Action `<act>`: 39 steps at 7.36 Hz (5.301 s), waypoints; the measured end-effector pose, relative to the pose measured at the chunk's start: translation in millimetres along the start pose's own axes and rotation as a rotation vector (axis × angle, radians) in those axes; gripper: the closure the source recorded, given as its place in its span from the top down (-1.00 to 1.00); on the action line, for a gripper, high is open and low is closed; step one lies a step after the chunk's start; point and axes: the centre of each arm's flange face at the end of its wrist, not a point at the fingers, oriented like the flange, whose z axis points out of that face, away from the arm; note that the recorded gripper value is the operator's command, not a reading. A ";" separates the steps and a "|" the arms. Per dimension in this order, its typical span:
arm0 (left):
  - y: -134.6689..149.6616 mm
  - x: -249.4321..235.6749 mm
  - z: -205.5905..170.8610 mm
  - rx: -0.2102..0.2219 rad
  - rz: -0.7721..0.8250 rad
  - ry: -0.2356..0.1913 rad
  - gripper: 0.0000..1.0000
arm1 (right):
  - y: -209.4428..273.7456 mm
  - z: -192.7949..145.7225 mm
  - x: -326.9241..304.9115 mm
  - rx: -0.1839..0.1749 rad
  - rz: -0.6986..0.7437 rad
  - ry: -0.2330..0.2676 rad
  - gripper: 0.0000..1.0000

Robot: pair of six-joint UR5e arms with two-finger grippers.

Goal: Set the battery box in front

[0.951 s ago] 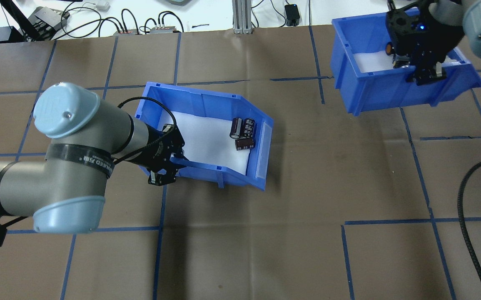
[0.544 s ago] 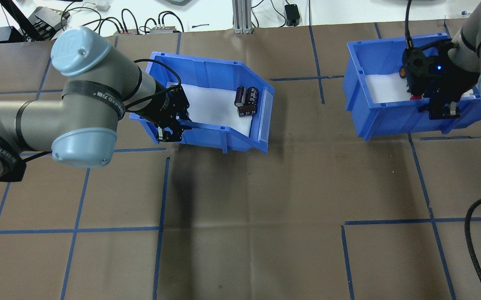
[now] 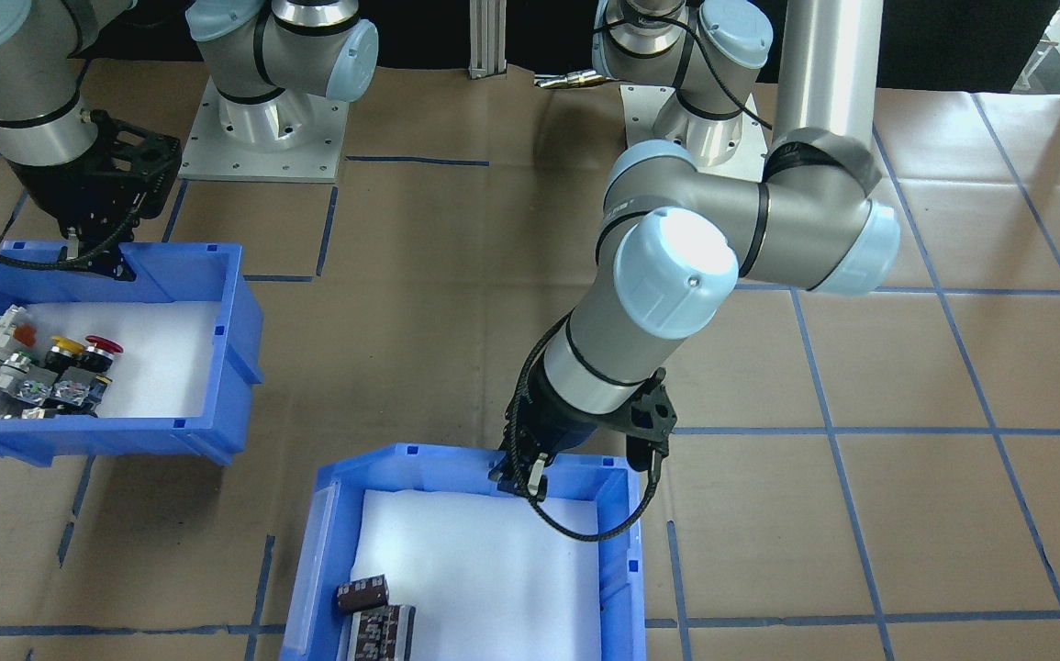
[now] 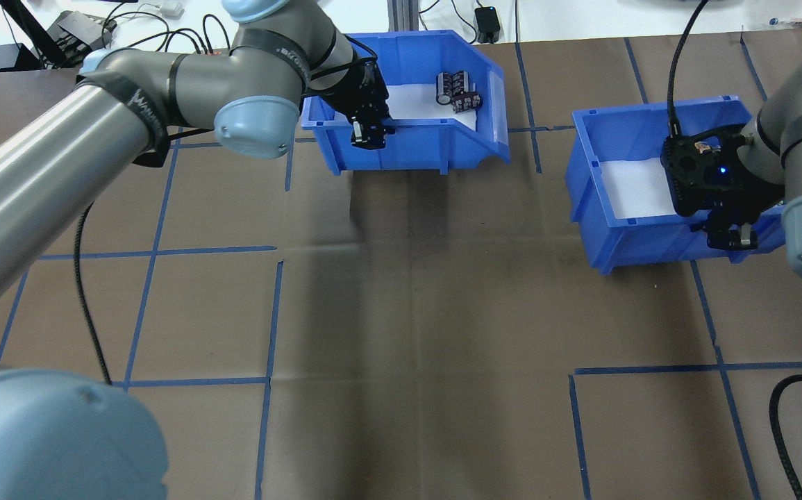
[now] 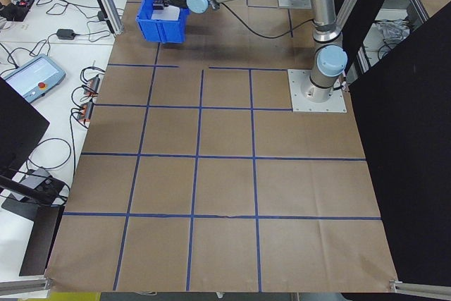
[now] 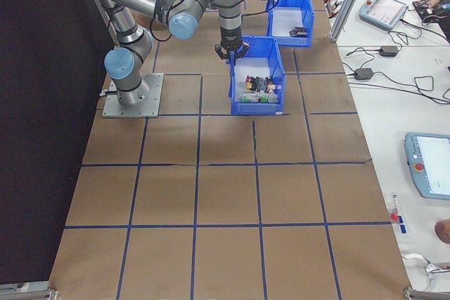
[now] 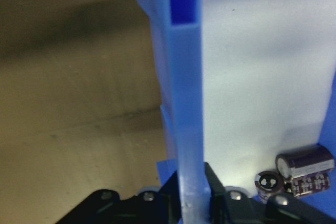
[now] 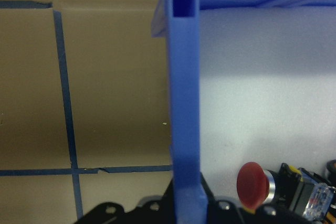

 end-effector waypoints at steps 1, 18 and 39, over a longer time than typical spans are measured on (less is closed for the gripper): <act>16.4 13.6 18.4 -0.003 -0.002 -0.002 -0.82 | -5.2 3.9 -13.9 0.003 -0.002 -0.010 -0.96; -58.9 -133.6 -207.7 0.281 1.075 -0.298 1.00 | -295.2 37.9 -172.1 0.110 0.037 0.031 -0.93; -86.1 -127.7 -218.1 0.202 1.452 -0.391 1.00 | -134.8 -110.3 61.5 -0.016 1.473 -0.206 1.00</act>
